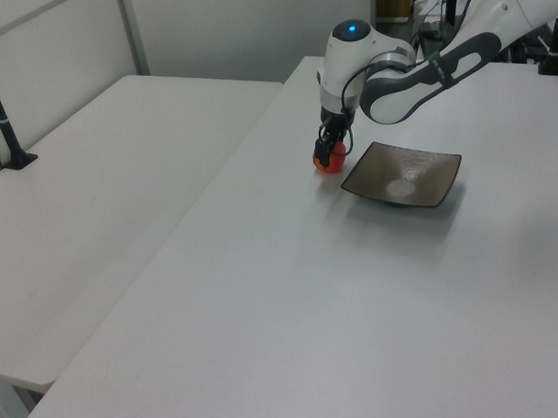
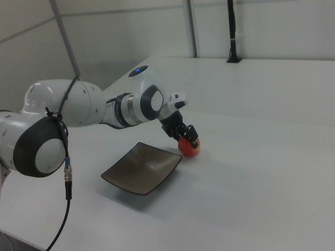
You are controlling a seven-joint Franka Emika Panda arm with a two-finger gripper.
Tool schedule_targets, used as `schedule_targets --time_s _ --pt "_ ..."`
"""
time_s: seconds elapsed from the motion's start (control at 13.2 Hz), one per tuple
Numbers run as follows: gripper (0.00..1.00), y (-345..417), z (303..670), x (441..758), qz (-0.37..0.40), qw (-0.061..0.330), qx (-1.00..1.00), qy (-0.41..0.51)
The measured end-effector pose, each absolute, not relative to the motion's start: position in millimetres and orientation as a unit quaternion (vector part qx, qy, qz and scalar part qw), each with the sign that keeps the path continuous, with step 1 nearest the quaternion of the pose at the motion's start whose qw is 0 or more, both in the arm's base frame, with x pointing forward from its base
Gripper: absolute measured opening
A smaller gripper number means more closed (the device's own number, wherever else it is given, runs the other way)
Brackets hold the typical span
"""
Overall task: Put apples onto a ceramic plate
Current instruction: 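Lift the apple and carry it onto the brown plate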
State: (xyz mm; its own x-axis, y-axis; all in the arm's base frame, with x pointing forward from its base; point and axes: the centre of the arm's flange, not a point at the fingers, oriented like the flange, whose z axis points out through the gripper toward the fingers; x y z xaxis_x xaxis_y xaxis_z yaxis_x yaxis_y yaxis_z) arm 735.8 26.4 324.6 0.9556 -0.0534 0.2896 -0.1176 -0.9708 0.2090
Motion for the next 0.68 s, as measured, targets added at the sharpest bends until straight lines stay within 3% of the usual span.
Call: schedule_targets --time_s 0.3,0.68 --pt "0.71 24.6 337.3 739.4 0.154 0.11 0.98 -0.052" --pt "0.71 28.9 402.3 716.3 0.18 0.087 0.978 -0.065"
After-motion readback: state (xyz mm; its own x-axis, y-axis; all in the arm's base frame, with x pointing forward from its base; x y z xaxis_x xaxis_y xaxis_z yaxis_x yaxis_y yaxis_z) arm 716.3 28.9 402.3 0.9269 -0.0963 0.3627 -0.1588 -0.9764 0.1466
